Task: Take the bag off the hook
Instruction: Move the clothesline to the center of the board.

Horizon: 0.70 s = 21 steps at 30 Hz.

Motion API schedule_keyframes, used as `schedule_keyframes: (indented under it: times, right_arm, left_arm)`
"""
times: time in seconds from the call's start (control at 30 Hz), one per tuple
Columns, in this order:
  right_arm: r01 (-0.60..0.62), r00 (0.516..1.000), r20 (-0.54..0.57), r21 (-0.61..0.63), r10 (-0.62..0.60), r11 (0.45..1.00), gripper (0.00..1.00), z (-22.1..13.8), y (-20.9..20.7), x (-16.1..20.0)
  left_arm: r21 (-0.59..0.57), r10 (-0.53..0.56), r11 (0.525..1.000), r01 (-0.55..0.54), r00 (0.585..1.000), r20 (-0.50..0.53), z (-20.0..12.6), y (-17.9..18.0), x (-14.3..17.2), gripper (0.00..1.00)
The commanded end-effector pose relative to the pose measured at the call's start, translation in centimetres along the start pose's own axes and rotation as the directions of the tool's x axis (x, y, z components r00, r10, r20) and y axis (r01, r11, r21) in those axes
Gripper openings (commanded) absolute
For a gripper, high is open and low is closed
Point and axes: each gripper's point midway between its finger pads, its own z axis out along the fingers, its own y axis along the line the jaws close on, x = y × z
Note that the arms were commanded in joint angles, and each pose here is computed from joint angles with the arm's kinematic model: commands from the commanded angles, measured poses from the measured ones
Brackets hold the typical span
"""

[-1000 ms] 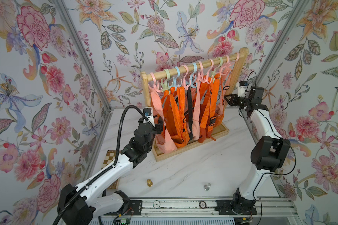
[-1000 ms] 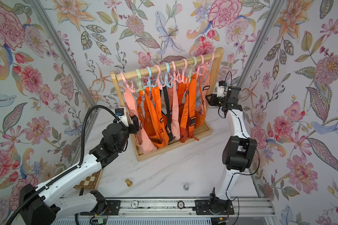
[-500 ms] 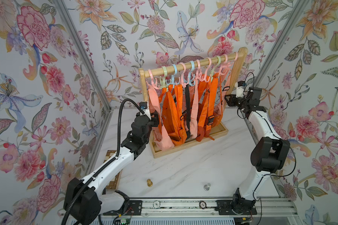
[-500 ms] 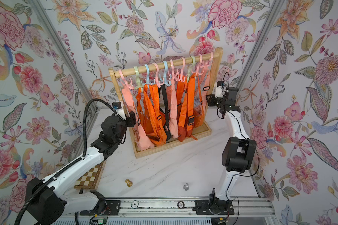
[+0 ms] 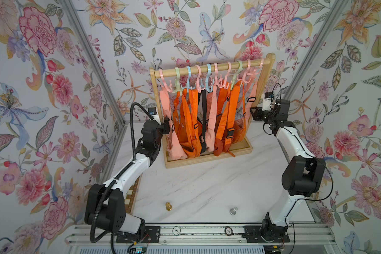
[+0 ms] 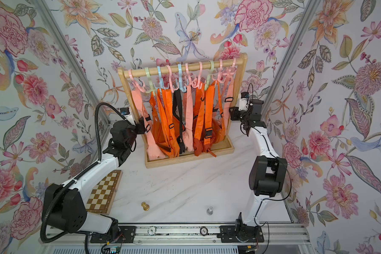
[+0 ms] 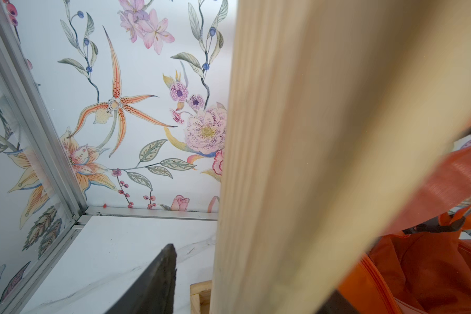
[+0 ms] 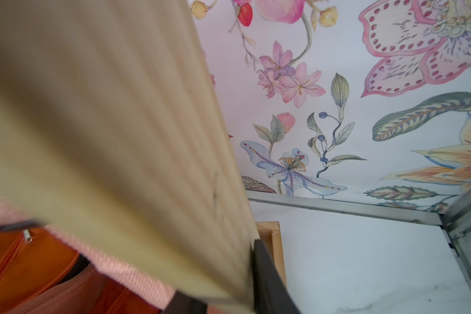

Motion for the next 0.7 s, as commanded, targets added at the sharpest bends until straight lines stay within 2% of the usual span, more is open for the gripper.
schedule_keyframes:
  times: [0.0,0.3,0.67]
  right_arm:
    - [-0.102,0.992,-0.082,-0.128,0.092,0.987,0.16,0.2,4.4,2.1]
    - [-0.099,0.989,-0.121,-0.162,0.079,0.982,0.15,2.4,6.1,2.9]
    - [-0.086,0.992,-0.112,-0.190,0.066,0.978,0.14,3.8,7.7,2.6]
  left_arm:
    - [0.042,-0.029,0.999,0.028,0.999,0.020,1.8,0.3,-1.0,0.66]
    - [0.042,-0.077,0.996,0.077,0.997,0.003,7.0,2.6,-0.1,0.64]
    - [0.030,-0.031,0.999,0.031,0.999,0.025,9.9,3.2,-1.8,0.63]
